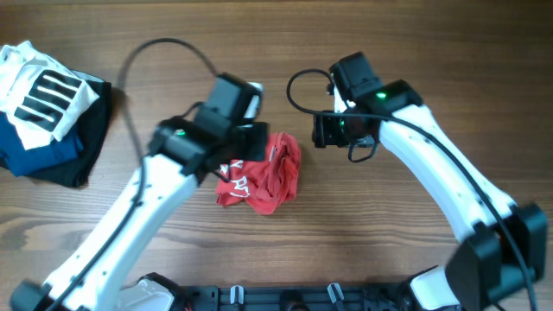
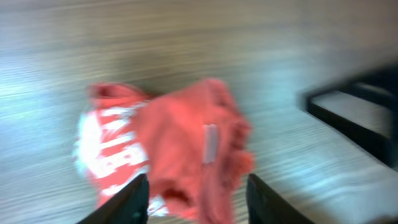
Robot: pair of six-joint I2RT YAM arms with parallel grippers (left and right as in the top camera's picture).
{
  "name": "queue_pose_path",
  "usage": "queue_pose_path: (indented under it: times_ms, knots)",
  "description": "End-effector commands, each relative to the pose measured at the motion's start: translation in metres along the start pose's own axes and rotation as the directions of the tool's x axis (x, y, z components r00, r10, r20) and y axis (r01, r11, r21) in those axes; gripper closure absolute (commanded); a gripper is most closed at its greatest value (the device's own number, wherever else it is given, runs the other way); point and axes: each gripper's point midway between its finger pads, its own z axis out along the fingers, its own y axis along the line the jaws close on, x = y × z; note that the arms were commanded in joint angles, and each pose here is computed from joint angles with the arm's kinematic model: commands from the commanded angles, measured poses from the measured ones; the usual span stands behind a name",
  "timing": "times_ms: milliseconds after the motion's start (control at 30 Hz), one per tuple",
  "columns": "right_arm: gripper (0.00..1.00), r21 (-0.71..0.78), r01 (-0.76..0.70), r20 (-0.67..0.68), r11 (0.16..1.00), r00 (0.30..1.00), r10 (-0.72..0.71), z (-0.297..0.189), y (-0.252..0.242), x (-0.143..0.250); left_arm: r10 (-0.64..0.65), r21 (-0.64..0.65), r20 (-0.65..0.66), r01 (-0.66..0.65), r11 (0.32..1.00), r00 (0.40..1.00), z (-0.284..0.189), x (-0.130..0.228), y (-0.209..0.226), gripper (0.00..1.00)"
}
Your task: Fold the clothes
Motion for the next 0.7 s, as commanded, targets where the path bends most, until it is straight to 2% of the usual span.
queue_pose_path:
  times_ms: [0, 133, 233, 400, 600, 667]
  knots:
    - [0.29, -0.235, 0.156, -0.022, 0.959, 0.986, -0.166, -0.013, 0.042, 0.012, -0.227, -0.13, 0.047, 0.231, 0.964, 0.973, -0.017, -0.009, 0.062, 0.48]
    - [0.29, -0.495, 0.236, 0.017, 0.836, 0.965, -0.262, -0.029, 0.088, 0.019, -0.333, -0.172, -0.06, 0.319, 0.932, 0.941, 0.006, 0.01, 0.091, 0.5]
    - [0.31, -0.572, 0.257, 0.034, 0.779, 0.956, -0.29, -0.037, 0.104, 0.023, -0.376, -0.208, -0.148, 0.342, 0.916, 0.915, 0.031, 0.026, 0.103, 0.5]
    - [0.55, -0.692, 0.252, 0.024, 0.676, 0.945, -0.328, -0.033, 0.128, 0.037, -0.407, -0.264, -0.26, 0.341, 0.902, 0.876, 0.069, 0.046, 0.112, 0.51]
    - [0.54, -0.69, 0.171, -0.114, 0.703, 0.934, -0.339, 0.027, 0.131, 0.047, -0.433, -0.282, -0.367, 0.345, 0.895, 0.823, 0.104, 0.066, 0.114, 0.51]
    - [0.54, -0.622, 0.117, -0.212, 0.775, 0.927, -0.31, 0.066, 0.113, 0.053, -0.438, -0.292, -0.383, 0.343, 0.893, 0.813, 0.113, 0.07, 0.117, 0.51]
